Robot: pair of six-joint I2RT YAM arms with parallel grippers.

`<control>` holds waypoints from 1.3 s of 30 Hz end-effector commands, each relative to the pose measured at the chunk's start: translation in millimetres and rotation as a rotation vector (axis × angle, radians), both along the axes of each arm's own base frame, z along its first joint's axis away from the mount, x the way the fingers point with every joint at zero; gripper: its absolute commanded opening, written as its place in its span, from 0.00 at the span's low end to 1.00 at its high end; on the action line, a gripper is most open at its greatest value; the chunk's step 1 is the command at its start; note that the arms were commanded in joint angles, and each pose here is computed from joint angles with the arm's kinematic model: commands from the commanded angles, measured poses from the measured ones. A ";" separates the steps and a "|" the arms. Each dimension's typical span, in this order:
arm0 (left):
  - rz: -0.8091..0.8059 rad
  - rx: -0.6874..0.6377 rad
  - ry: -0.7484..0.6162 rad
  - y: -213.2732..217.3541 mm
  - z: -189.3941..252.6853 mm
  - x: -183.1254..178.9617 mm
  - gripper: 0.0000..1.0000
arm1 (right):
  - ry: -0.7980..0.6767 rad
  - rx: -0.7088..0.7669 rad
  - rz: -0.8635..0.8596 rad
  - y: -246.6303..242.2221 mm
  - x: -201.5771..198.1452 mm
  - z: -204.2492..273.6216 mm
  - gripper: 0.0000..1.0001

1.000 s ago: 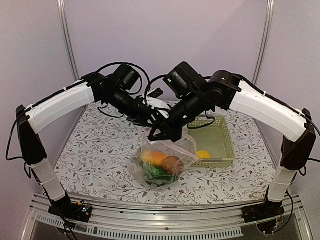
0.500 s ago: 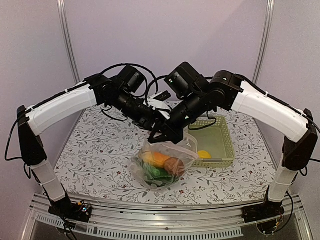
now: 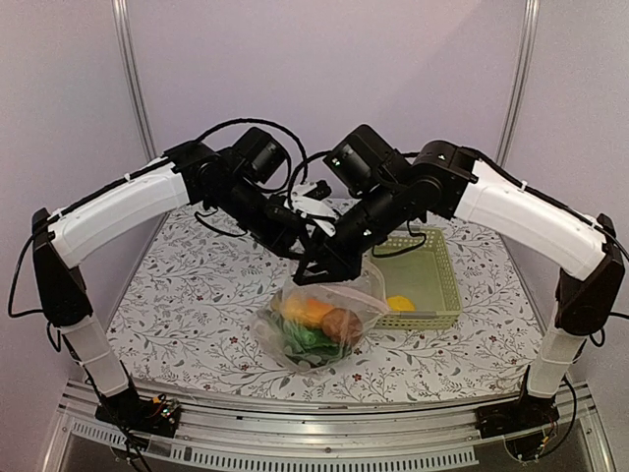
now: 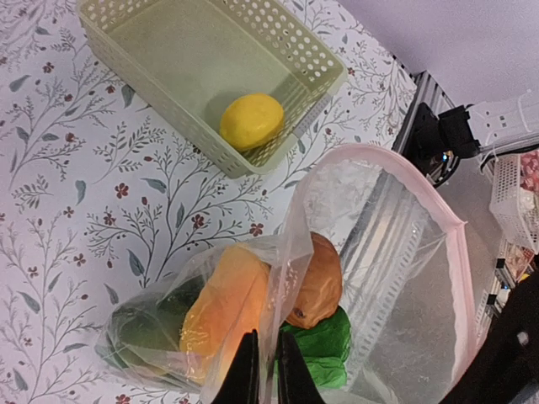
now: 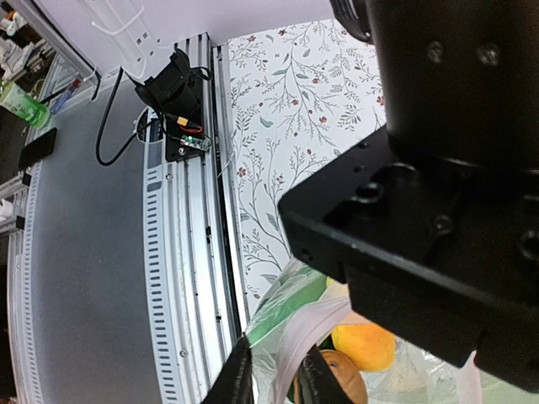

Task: Place the food in the zip-top bag and seal the zipper
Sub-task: Pass from the right arm to the left, then pass from the left arm to the right

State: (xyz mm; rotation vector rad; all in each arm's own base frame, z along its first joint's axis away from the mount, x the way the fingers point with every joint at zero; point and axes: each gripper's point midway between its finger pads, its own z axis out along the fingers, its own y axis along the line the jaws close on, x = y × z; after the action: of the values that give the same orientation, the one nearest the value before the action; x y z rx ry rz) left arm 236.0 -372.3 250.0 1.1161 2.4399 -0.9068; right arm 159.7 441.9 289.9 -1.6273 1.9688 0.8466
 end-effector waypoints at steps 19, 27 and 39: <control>0.220 -0.063 -0.210 40.4 69.6 45.6 0.00 | 0.035 0.091 -0.623 -110.1 127.2 27.4 0.64; 0.169 -0.112 -0.240 37.4 76.6 36.6 0.00 | 0.048 0.010 -0.624 -90.1 152.2 -10.0 0.68; 0.244 -0.060 -0.285 48.6 75.3 49.2 0.27 | 0.190 0.090 -0.405 -52.0 128.7 -2.2 0.03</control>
State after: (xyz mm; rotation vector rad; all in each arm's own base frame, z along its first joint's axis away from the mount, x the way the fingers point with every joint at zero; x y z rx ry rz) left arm 279.3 -330.0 307.4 0.8717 2.2975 -0.7284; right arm 290.9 375.3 265.7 -1.0247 2.3204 0.8409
